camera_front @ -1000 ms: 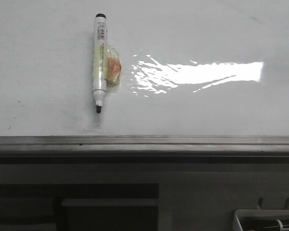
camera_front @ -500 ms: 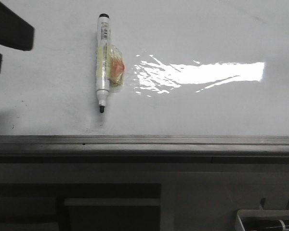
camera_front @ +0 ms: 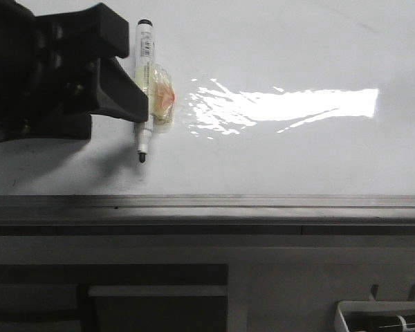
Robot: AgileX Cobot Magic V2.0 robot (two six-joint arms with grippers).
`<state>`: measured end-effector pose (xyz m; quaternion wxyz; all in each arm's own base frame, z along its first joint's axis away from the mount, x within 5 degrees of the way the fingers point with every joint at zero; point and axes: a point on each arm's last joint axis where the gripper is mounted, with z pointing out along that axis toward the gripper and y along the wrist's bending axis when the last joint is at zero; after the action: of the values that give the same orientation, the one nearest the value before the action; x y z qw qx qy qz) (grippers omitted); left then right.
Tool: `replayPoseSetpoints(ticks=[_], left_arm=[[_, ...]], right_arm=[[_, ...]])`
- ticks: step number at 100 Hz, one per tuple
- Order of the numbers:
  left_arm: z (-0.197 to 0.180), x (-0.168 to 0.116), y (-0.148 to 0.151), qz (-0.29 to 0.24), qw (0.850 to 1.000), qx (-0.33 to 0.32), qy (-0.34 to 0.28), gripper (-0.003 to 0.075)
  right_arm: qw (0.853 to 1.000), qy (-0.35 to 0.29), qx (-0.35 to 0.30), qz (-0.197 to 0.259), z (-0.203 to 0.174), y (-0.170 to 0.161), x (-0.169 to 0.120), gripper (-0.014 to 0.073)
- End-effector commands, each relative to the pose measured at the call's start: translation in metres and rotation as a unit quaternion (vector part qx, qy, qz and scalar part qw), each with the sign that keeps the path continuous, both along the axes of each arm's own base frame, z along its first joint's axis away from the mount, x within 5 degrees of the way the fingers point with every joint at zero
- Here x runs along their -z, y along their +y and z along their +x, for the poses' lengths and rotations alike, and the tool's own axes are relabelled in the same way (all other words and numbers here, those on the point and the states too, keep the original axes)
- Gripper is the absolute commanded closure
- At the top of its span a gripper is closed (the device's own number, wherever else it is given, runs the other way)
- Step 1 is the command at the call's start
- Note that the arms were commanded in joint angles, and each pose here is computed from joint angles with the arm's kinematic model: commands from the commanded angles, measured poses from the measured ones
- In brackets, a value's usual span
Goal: Write number 5 on whiteboard
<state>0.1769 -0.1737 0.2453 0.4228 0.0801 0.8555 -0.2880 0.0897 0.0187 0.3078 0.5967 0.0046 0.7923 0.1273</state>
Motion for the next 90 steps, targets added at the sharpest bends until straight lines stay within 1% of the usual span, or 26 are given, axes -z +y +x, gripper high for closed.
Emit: replayPoseSetpoints(ticks=[1,19,24,29,36,48,51,59,66,70,71,75,78,79,80,85,90], left_arm=[[0.006,-0.017,-0.007,-0.018,0.999,-0.006,-0.026,0.0304],[0.011,-0.015,-0.018,-0.014,1.0,0.012,-0.01,0.0305],[0.012,-0.012,-0.019,-0.01,1.0,0.012,-0.006,0.0322],[0.013,-0.01,-0.02,-0.008,1.0,0.013,-0.003,0.0363],[0.013,-0.008,-0.02,-0.005,1.0,0.013,0.0,0.0462],[0.012,-0.007,-0.021,-0.005,1.0,0.019,0.005,0.0701],[0.012,-0.007,-0.021,-0.005,1.0,0.022,0.006,0.0742],[0.009,-0.008,-0.022,0.002,0.999,0.041,0.006,0.0741],[0.004,-0.011,-0.022,0.021,0.997,0.079,-0.008,0.0741],[-0.001,-0.013,-0.022,0.048,0.991,0.119,-0.026,0.0741],[-0.002,-0.014,-0.022,0.047,0.991,0.122,-0.025,0.0741],[-0.008,-0.016,-0.022,0.08,0.981,0.169,-0.042,0.0741],[-0.012,-0.017,-0.021,0.105,0.972,0.204,-0.053,0.0741],[-0.015,-0.016,-0.021,0.121,0.966,0.223,-0.057,0.0741],[-0.016,-0.018,-0.021,0.126,0.963,0.232,-0.062,0.0741],[-0.023,-0.021,-0.018,0.17,0.939,0.29,-0.076,0.0741],[-0.027,-0.023,-0.016,0.201,0.92,0.325,-0.088,0.0741]], right_arm=[[0.999,-0.043,-0.001,-0.001,0.003,0.0,-0.015,0.018],[0.999,-0.043,-0.001,-0.001,0.003,0.0,-0.015,0.018],[0.999,-0.043,-0.001,-0.001,0.003,0.0,-0.015,0.018],[0.999,-0.043,-0.001,-0.001,0.003,0.0,-0.015,0.018],[0.999,-0.043,-0.002,-0.001,0.003,0.001,-0.015,0.018],[0.999,-0.043,-0.016,0.0,0.002,0.003,-0.015,0.018],[0.999,-0.043,-0.022,0.0,0.002,0.004,-0.015,0.018],[0.998,-0.044,-0.041,0.0,0.001,0.008,-0.015,0.018],[0.997,-0.045,-0.065,-0.004,0.0,0.012,-0.015,0.018],[0.995,-0.048,-0.089,-0.013,-0.002,0.016,-0.015,0.018],[0.995,-0.048,-0.089,-0.013,-0.002,0.016,-0.015,0.018],[0.992,-0.053,-0.114,-0.025,-0.003,0.02,-0.016,0.0183],[0.989,-0.053,-0.132,-0.032,-0.004,0.023,-0.016,0.0188],[0.988,-0.054,-0.141,-0.035,-0.004,0.025,-0.016,0.0189],[0.987,-0.054,-0.146,-0.036,-0.004,0.025,-0.016,0.019],[0.98,-0.056,-0.185,-0.044,-0.005,0.034,-0.018,0.0195],[0.973,-0.052,-0.218,-0.055,-0.005,0.041,-0.017,0.0195]])
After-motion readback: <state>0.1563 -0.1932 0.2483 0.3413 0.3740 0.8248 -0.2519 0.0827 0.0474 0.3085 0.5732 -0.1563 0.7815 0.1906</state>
